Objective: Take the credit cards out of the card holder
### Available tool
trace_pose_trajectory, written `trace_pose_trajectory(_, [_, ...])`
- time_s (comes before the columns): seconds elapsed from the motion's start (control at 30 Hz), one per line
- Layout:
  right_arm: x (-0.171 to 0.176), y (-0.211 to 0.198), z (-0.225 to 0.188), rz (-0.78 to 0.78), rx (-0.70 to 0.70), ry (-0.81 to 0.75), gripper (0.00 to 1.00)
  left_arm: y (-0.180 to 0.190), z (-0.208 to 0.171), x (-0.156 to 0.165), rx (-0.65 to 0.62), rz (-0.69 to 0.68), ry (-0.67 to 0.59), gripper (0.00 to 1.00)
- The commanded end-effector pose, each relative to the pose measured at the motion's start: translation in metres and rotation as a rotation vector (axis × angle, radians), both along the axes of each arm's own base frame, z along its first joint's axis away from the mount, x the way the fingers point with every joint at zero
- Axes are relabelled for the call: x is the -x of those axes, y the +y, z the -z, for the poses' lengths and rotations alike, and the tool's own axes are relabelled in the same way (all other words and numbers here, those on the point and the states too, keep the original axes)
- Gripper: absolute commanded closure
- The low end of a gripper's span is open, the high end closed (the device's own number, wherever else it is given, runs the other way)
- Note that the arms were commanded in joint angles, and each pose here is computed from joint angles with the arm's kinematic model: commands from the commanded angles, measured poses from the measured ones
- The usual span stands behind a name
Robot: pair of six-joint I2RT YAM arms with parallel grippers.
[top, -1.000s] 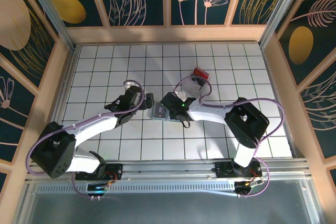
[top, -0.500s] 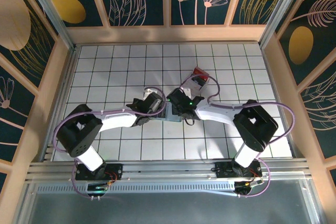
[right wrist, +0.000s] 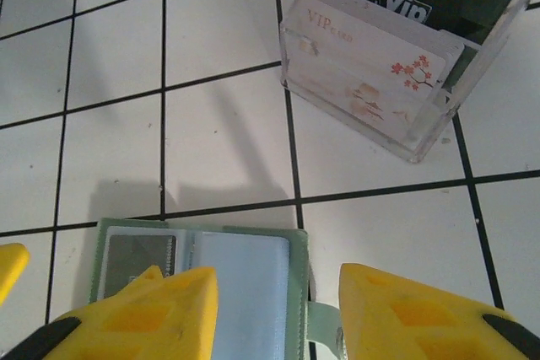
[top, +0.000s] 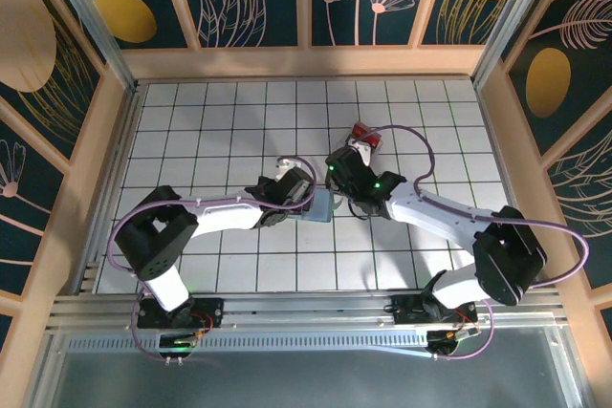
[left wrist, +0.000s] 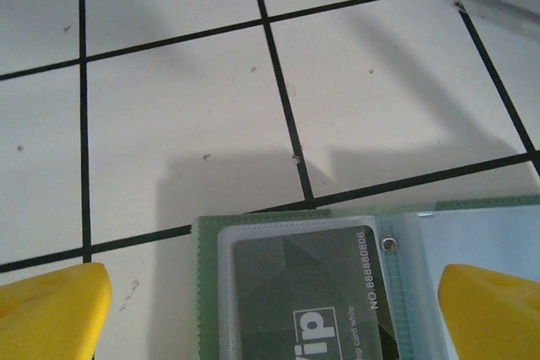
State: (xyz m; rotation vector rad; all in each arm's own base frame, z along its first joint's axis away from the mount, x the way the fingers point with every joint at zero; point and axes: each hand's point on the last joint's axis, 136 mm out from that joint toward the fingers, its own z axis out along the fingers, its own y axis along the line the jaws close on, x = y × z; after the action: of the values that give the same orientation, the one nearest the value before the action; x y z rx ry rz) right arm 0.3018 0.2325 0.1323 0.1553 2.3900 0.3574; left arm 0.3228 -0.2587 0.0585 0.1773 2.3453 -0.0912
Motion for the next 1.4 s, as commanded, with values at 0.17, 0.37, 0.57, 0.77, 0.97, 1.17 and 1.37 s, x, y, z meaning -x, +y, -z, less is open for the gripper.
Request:
trace_pose_trajectory(0.17, [0.001, 0.024, 0.004, -0.042, -0.109, 0.051, 0.63, 0.067, -0.020, -0.001, 0.238, -0.243, 0.026, 0.10])
trace_pose_trajectory(0.37, [0.008, 0.065, 0.024, -0.159, -0.223, 0.141, 0.68, 0.073, -0.008, 0.006, 0.273, -0.232, 0.105, 0.23])
trace_pose_trajectory(0.57, [0.018, 0.089, 0.045, -0.212, -0.259, 0.217, 0.69, 0.061, 0.009, 0.010, 0.273, -0.181, 0.174, 0.35])
trace_pose_trajectory(0.77, [0.023, 0.101, 0.064, -0.237, -0.279, 0.269, 0.70, 0.050, 0.025, 0.012, 0.266, -0.135, 0.226, 0.48])
trace_pose_trajectory(0.97, [0.025, 0.104, 0.079, -0.245, -0.276, 0.302, 0.71, 0.039, 0.035, 0.016, 0.301, -0.091, 0.269, 0.62])
trace_pose_trajectory(1.17, [0.027, 0.106, 0.091, -0.248, -0.276, 0.327, 0.71, 0.034, 0.042, 0.022, 0.331, -0.075, 0.298, 0.64])
trace_pose_trajectory(1.37, [0.028, 0.110, 0.096, -0.256, -0.291, 0.337, 0.72, 0.035, 0.047, 0.026, 0.332, -0.078, 0.315, 0.67])
